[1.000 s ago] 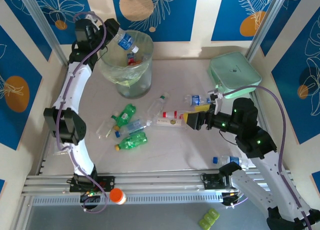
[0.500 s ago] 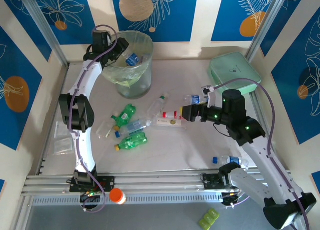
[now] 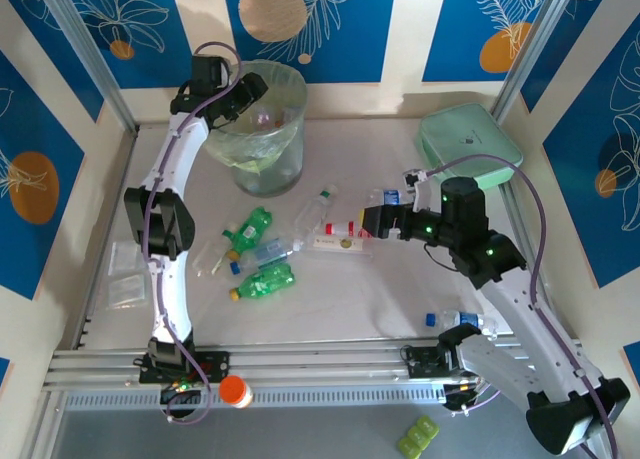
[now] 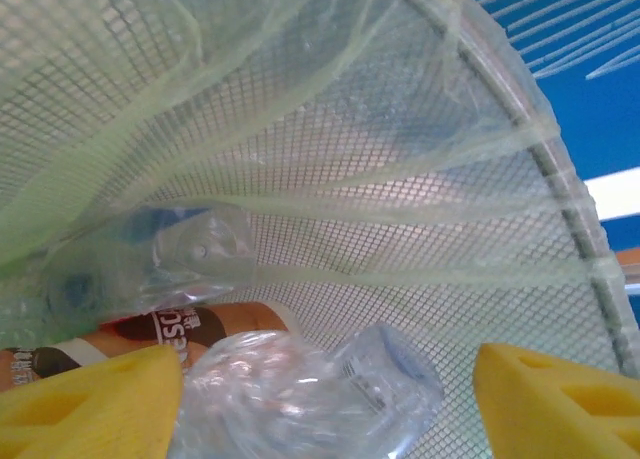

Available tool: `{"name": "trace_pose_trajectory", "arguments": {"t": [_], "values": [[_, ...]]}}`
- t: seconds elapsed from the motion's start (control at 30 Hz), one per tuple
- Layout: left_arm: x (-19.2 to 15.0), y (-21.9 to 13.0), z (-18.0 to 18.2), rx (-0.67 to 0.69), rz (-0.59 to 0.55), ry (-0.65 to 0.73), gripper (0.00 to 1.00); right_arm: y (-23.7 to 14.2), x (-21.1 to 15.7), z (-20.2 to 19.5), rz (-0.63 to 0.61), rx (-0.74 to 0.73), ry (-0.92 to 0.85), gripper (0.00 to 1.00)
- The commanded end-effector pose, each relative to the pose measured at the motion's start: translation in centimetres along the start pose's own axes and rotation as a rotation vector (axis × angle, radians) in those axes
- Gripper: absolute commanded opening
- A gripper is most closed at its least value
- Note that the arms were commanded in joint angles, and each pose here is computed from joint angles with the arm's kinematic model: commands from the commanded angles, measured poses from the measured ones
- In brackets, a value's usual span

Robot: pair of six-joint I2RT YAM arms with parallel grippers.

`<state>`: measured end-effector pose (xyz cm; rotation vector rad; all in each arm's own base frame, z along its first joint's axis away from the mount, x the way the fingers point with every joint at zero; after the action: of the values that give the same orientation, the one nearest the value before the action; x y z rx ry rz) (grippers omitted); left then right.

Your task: Put the plastic bottles in the bin

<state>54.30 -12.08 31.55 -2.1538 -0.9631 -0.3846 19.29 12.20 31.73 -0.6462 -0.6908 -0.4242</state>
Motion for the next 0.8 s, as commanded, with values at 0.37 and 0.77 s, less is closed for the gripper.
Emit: {"name": "trace_pose_trajectory", "arguments": {"t": [0.37, 0.77], "values": [[0.8, -6.7, -4.7, -0.062, -0.038, 0.109, 0.83, -3.7, 0.0, -0.9, -0.090, -0.256, 0.052, 0.99], [-6.3, -18.9, -5.9, -0.114, -0.129, -0.042, 0.86, -8.1, -4.8, -6.4, 0.059, -1.042, 0.723, 0.90]]}}
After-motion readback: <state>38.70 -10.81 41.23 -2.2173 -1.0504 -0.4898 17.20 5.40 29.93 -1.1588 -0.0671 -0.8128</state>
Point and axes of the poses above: each hand's point on the last joint's axis, 136 mm out from that joint toward the fingers, its own y axis out along the fingers, its own z axis along the line the jaws close on, x = y × z, the point moved 8 cm from there along -y, back along the fingers
